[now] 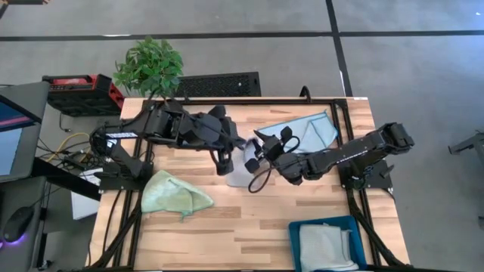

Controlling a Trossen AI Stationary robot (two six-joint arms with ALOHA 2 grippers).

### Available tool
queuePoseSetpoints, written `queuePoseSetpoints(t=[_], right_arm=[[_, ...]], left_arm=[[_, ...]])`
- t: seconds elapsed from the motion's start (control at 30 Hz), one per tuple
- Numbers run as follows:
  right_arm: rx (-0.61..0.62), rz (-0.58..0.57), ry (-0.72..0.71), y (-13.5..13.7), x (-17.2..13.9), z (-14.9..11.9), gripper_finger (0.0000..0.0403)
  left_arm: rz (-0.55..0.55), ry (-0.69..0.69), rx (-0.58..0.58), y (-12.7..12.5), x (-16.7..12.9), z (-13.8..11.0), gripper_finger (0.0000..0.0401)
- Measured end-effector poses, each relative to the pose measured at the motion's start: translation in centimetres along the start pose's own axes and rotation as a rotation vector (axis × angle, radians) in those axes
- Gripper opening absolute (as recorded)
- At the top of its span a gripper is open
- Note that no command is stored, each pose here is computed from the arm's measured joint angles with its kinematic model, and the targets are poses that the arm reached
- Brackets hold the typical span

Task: Fold microfiber towels
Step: Fold the gray microfiber cloth

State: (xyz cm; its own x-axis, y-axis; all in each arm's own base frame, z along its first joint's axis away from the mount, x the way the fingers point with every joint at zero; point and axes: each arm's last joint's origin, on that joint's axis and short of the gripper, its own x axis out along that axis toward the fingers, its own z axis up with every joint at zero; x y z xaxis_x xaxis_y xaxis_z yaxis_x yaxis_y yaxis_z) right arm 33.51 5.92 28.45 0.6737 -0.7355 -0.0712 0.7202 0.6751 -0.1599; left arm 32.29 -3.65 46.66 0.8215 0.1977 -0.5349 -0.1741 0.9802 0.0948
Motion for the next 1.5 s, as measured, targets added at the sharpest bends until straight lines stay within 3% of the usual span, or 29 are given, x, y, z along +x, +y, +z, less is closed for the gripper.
queuePoseSetpoints(t=[0.47,0.93,1.5], right_arm=[[-0.002,-0.023,0.093,-0.5,0.5,-1.6,0.0111],[-0.006,-0.075,0.236,-1.4,0.6,-3.9,0.0111],[-0.016,-0.040,0.390,-2.1,0.2,-5.6,0.0111]], left_arm=[[-0.067,-0.066,0.071,-1.7,-1.4,0.7,0.0000],[-0.034,-0.164,0.101,-1.0,-4.6,2.4,0.0000],[0.051,-0.142,0.125,-0.8,-4.5,2.1,0.0000]])
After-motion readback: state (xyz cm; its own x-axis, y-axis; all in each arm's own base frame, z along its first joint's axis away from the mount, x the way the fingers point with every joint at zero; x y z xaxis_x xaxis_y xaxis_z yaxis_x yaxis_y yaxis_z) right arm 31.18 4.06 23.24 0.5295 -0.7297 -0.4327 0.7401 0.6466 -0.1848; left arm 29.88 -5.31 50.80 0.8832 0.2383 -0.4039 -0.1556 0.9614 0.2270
